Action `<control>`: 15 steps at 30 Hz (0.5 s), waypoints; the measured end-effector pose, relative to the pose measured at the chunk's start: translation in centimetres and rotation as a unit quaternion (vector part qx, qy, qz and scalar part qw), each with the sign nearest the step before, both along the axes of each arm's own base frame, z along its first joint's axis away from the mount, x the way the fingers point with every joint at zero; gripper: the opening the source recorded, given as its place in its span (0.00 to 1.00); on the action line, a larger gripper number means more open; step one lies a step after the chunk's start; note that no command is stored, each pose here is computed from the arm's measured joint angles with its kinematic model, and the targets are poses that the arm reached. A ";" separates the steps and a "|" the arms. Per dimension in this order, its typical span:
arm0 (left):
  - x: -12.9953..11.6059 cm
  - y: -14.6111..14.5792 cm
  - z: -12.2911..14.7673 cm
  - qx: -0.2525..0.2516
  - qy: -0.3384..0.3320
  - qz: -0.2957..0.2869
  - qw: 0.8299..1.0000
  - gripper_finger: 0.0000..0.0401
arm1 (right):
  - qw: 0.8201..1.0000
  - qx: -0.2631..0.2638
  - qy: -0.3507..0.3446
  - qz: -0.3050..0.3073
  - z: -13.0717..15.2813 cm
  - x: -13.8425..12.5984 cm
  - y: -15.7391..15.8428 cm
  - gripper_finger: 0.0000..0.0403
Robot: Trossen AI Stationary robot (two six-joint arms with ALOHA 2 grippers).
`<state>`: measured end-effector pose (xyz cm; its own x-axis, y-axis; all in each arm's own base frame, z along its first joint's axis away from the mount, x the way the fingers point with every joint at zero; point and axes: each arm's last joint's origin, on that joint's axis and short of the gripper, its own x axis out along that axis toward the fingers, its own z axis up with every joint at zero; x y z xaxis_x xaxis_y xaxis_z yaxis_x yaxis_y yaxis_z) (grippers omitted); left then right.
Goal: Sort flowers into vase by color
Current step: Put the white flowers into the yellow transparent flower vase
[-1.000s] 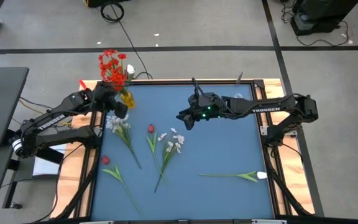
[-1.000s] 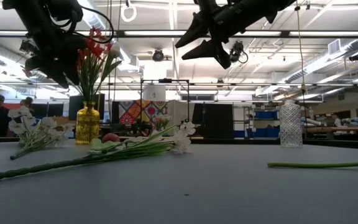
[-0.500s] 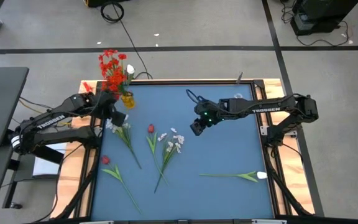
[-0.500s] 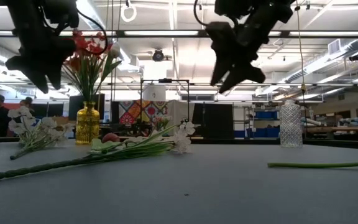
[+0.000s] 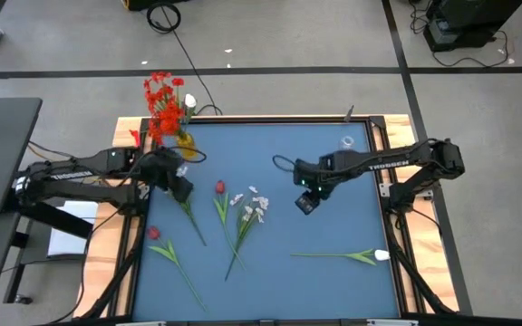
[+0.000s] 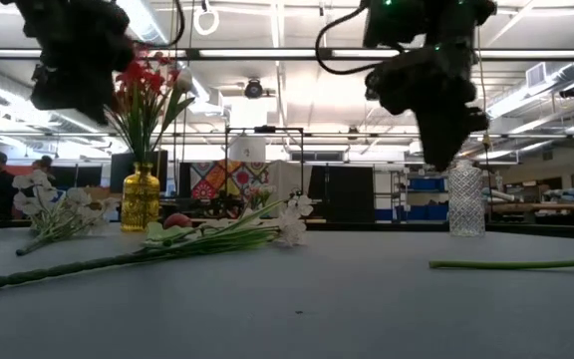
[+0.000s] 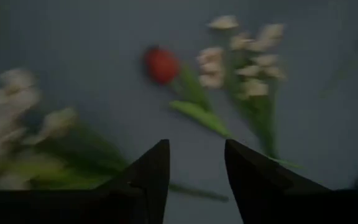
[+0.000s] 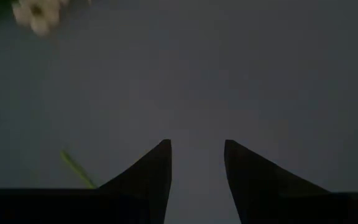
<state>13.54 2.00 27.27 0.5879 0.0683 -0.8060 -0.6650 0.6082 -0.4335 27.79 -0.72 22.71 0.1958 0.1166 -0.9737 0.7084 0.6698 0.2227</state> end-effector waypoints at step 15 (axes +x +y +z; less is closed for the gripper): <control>2.0 -4.8 3.8 0.117 -0.182 -0.285 0.934 0.35 | 0.985 0.038 0.018 -0.170 0.1 -1.9 11.9 0.39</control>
<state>15.55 -2.84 31.11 0.8150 -0.1903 -0.5473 -0.0391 0.9243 -0.3796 25.89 11.19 22.78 0.2018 0.1226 -0.9717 0.8968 0.3756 0.2336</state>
